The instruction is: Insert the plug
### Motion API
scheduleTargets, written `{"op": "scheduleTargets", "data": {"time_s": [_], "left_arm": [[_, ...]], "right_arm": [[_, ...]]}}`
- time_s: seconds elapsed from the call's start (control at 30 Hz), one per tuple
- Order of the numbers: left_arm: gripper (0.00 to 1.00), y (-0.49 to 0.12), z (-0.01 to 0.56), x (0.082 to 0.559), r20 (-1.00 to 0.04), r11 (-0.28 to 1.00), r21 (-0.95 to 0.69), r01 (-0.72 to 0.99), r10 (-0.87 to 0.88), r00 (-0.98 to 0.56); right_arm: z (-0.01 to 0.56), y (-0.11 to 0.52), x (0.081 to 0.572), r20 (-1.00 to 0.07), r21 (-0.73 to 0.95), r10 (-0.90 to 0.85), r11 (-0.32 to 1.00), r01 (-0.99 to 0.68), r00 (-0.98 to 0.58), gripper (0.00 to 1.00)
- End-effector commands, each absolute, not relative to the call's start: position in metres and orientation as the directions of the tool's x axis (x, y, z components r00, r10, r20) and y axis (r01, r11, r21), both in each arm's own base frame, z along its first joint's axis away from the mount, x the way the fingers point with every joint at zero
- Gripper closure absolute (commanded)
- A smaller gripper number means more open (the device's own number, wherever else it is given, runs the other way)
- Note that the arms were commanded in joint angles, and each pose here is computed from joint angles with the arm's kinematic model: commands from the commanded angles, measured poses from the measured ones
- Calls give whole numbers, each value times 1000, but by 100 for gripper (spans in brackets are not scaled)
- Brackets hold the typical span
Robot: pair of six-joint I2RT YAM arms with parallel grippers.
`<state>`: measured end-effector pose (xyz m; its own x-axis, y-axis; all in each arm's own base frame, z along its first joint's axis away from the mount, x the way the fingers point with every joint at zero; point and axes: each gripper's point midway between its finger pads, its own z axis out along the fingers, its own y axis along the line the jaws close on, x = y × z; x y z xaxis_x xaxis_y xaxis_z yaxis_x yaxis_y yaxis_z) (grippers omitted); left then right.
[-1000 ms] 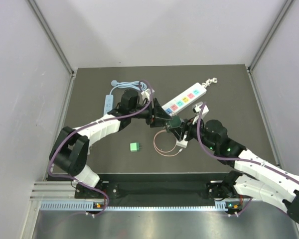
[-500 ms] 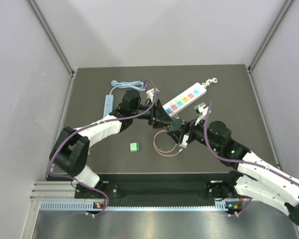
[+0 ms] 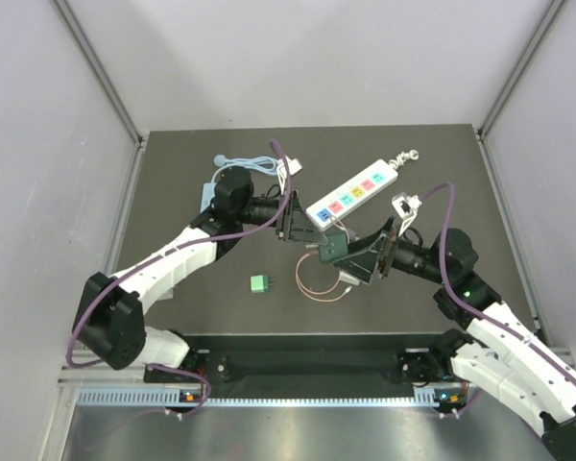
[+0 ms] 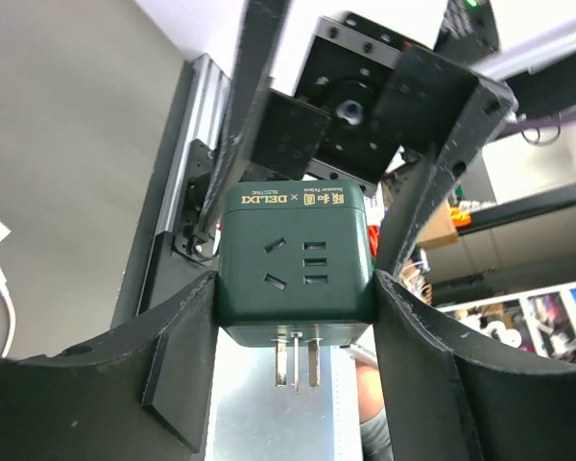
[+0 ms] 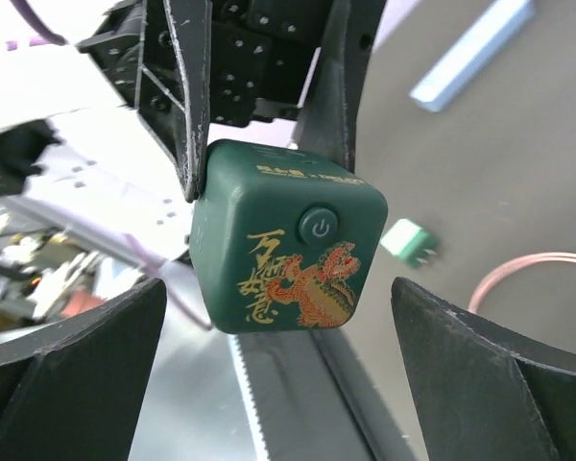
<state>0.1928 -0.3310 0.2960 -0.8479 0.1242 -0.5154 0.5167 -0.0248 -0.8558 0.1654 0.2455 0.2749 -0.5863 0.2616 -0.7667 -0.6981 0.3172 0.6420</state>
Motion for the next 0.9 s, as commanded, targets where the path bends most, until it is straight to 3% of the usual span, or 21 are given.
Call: {"op": "scheduleTargets", "data": {"time_s": [0.0, 0.17, 0.43, 0.5, 0.53, 0.63, 0.67, 0.7, 0.73, 0.77, 0.87], "left_arm": [[100, -328, 339, 171, -680, -149, -732, 665, 111, -724], [100, -335, 348, 157, -707, -174, -706, 687, 115, -697], [100, -340, 354, 153, -724, -178, -688, 704, 99, -683], [100, -341, 355, 155, -726, -172, -685, 708, 87, -682], [100, -340, 357, 155, -729, -170, -682, 711, 82, -680], [99, -342, 354, 161, -718, -134, -694, 707, 67, -693], [86, -342, 351, 165, -710, -104, -704, 703, 64, -701], [47, -343, 345, 173, -702, -45, -712, 700, 60, -710], [32, -343, 342, 176, -695, -10, -718, 696, 58, -717], [21, -343, 339, 182, -694, 28, -718, 696, 49, -718], [2, -337, 339, 197, -703, 141, -704, 697, 4, -711]], "right_arm": [[326, 247, 143, -786, 605, 282, 163, -779, -551, 1], [336, 251, 135, -777, 613, 261, 100, -784, -573, 16], [345, 249, 124, -763, 616, 280, 42, -787, -582, 28], [346, 248, 124, -759, 619, 287, 42, -784, -584, 42], [345, 248, 124, -758, 622, 285, 44, -782, -587, 57], [345, 248, 124, -759, 620, 287, 46, -783, -584, 85], [345, 247, 124, -761, 618, 289, 49, -784, -581, 98], [348, 246, 125, -773, 601, 296, 62, -797, -561, 100], [349, 245, 128, -782, 592, 298, 82, -801, -547, 100], [339, 244, 132, -795, 589, 272, 135, -796, -542, 100], [328, 235, 149, -841, 540, 221, 304, -785, -493, 100]]}}
